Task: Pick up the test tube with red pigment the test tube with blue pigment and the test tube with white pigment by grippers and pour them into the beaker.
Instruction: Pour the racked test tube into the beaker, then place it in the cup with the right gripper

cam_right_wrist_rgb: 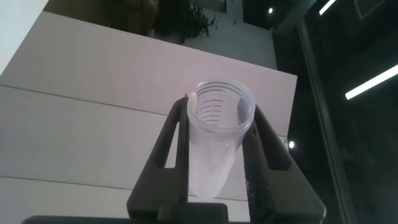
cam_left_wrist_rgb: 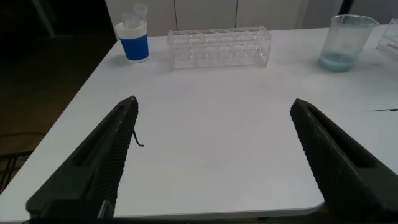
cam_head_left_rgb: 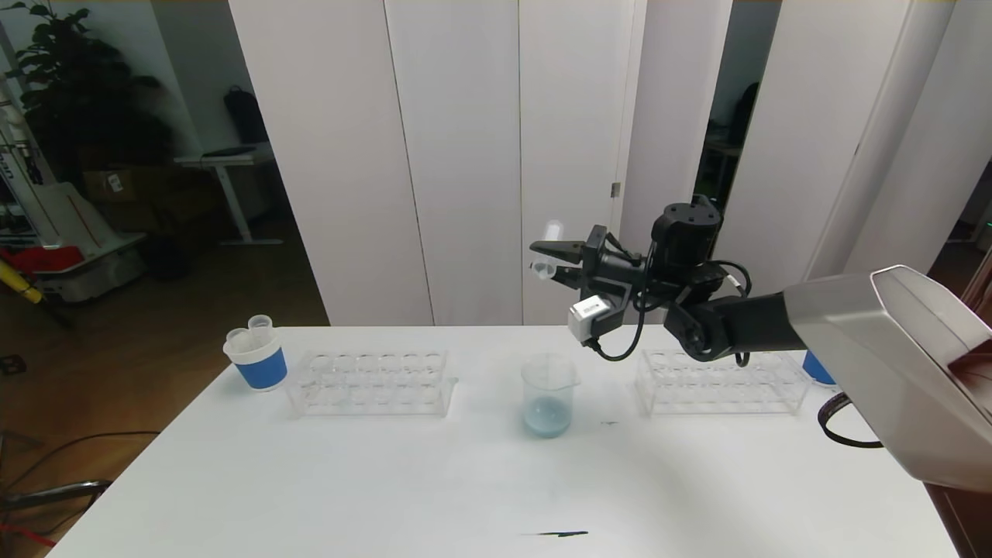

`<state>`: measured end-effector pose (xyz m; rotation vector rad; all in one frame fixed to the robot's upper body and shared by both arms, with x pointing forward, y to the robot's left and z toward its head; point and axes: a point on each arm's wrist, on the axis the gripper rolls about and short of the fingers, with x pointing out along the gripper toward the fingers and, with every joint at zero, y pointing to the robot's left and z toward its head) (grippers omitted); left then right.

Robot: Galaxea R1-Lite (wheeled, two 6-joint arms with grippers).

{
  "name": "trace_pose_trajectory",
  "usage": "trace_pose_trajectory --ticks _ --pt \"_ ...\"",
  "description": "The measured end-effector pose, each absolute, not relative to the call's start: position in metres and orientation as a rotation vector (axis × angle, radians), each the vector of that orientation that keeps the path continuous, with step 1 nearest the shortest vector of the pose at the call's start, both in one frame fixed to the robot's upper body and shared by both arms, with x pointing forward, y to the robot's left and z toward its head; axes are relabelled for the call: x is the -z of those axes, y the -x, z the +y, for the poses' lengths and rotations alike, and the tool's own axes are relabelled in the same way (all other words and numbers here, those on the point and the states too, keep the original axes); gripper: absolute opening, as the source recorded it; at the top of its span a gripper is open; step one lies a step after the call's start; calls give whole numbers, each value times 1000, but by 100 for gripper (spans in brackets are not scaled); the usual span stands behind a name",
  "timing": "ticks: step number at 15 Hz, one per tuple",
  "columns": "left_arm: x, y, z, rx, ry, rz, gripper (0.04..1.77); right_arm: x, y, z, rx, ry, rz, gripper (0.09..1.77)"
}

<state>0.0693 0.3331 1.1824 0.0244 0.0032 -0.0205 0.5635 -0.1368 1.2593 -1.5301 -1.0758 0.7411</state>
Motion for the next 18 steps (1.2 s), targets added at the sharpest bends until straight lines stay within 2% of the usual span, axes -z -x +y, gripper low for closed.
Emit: trace_pose_trajectory --ticks 5,8,13,18 --pt "-1182 -69 333 20 -24 3 175 -1283 -553 -128 -660 1406 -872 57" --pt "-1182 -69 333 20 -24 3 175 -1299 -549 -127 -577 1231 -710 57" --pt "-1182 -69 333 20 -24 3 175 -1313 -544 -125 -492 953 -582 57" --pt "-1182 -69 333 20 -24 3 175 -1329 -533 -116 -288 563 -387 57"
